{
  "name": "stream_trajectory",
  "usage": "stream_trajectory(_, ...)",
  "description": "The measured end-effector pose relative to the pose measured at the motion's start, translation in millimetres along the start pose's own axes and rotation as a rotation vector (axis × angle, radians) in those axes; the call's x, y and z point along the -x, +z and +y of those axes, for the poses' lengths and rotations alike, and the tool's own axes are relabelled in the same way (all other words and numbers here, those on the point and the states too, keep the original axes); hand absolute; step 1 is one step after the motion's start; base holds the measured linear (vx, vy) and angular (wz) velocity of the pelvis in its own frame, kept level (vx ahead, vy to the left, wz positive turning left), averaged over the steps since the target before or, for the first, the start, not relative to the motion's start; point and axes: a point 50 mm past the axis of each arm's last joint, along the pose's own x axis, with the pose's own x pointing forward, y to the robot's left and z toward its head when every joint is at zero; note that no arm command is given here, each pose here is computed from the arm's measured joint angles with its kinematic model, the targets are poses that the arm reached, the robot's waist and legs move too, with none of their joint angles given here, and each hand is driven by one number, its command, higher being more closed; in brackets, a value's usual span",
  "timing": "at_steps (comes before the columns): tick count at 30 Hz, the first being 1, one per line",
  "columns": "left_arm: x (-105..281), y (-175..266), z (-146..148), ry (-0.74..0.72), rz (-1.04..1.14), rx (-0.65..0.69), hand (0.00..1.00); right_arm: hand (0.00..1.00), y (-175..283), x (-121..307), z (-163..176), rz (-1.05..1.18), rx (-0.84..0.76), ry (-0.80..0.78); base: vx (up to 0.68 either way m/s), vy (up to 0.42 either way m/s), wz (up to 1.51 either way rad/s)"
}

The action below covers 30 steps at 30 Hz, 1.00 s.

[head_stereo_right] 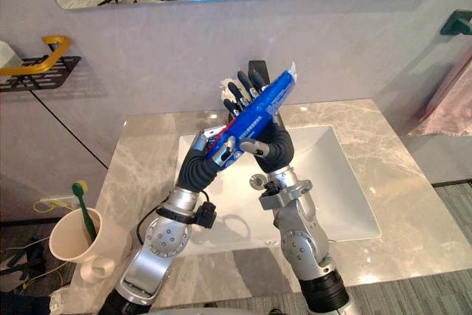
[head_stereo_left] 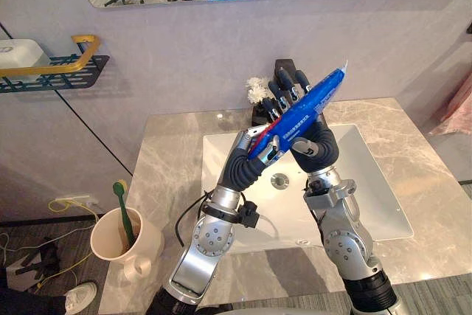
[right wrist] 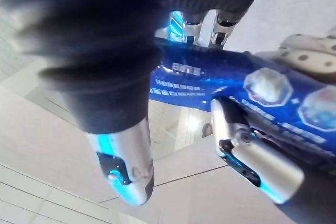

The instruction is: Organize washtable

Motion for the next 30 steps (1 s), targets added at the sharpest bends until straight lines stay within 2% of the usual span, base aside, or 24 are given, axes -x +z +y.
stream_trajectory(25,4,-6,-8,-0.043,0.035,0.009,1.0,1.0,1,-10,4,-0.054,-0.033,0.002,0.0,0.0,0.0)
stream_trajectory(26,4,-6,-8,-0.042,0.035,0.008,0.0,1.0,1,-10,4,-0.056,-0.034,0.002,0.0,0.0,0.0)
stream_trajectory(30,2,-2,0,-0.009,0.017,-0.001,0.0,1.0,2,-11,5,-0.075,-0.037,0.003,0.0,0.0,0.0)
